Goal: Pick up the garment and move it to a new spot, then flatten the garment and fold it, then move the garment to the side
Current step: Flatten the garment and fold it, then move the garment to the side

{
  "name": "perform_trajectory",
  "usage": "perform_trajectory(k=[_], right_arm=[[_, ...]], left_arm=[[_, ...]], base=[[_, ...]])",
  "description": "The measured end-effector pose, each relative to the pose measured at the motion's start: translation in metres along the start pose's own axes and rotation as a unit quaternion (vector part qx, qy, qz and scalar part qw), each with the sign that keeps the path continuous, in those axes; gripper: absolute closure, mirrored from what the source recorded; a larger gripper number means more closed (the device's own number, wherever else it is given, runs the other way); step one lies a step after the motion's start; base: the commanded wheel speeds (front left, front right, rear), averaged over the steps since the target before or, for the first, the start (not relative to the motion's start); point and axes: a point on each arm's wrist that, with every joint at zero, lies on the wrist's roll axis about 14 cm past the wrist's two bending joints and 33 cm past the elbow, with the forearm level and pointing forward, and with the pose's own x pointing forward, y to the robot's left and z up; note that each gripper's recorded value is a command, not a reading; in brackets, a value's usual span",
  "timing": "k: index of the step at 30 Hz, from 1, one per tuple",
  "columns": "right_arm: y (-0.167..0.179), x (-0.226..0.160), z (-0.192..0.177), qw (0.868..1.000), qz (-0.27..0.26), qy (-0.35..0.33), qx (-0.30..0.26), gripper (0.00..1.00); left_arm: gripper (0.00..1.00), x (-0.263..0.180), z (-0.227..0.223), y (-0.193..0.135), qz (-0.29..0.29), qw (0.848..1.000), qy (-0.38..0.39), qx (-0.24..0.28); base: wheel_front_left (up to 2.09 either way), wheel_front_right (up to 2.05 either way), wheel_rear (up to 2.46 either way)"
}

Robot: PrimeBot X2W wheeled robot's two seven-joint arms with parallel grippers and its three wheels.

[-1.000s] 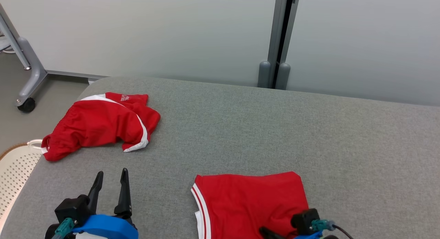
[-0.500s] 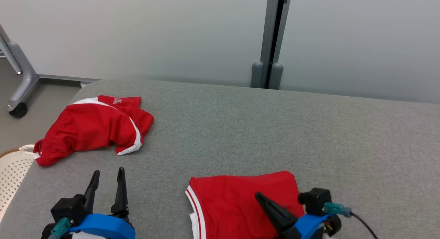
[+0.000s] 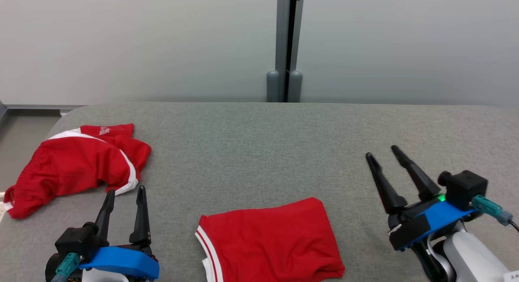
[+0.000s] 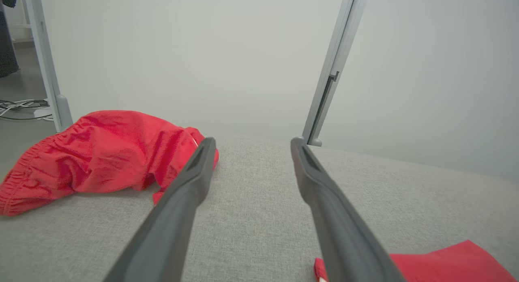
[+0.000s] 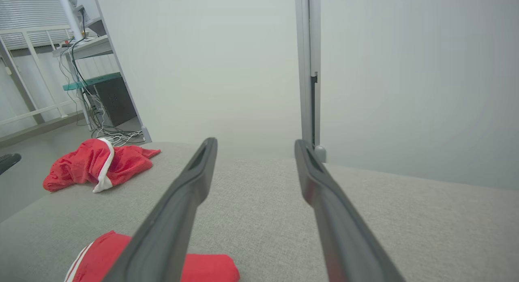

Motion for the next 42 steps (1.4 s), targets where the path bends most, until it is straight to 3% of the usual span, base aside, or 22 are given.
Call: perform_trajectory(k=[9,15,22,28,32,37,42], right_arm=[[-0.039,-0.036,-0.013,0.996,-0.092,0.007,-0.004,0.0],[-0.044,-0.055,-0.039,0.992,-0.118,0.041,0.004,0.0],[-0.04,-0.054,-0.049,0.992,-0.115,0.056,0.007,0.0],[-0.012,-0.037,-0.076,0.99,-0.064,0.123,0.023,0.0],[0.015,-0.029,-0.106,0.976,-0.029,0.209,0.063,0.0],[0.022,-0.023,-0.132,0.954,-0.011,0.292,0.068,0.0],[0.032,-0.033,-0.165,0.918,-0.001,0.388,0.084,0.0]], left_arm=[[0.0,0.01,-0.003,-0.029,-0.049,0.999,0.004,0.013],[0.0,0.014,-0.005,-0.034,-0.057,0.998,0.008,0.013],[0.0,0.014,-0.008,-0.033,-0.056,0.998,0.013,0.011],[0.0,0.013,-0.012,-0.03,-0.052,0.998,0.019,0.01],[0.0,0.013,-0.012,-0.029,-0.05,0.998,0.02,0.01],[0.0,0.01,-0.013,-0.02,-0.036,0.999,0.022,0.007],[0.0,0.005,-0.014,-0.008,-0.018,1.0,0.024,0.006]], base=[[0.0,0.0,0.0],[0.0,0.0,0.0],[0.0,0.0,0.0],[0.0,0.0,0.0],[0.0,0.0,0.0],[0.0,0.0,0.0],[0.0,0.0,0.0]])
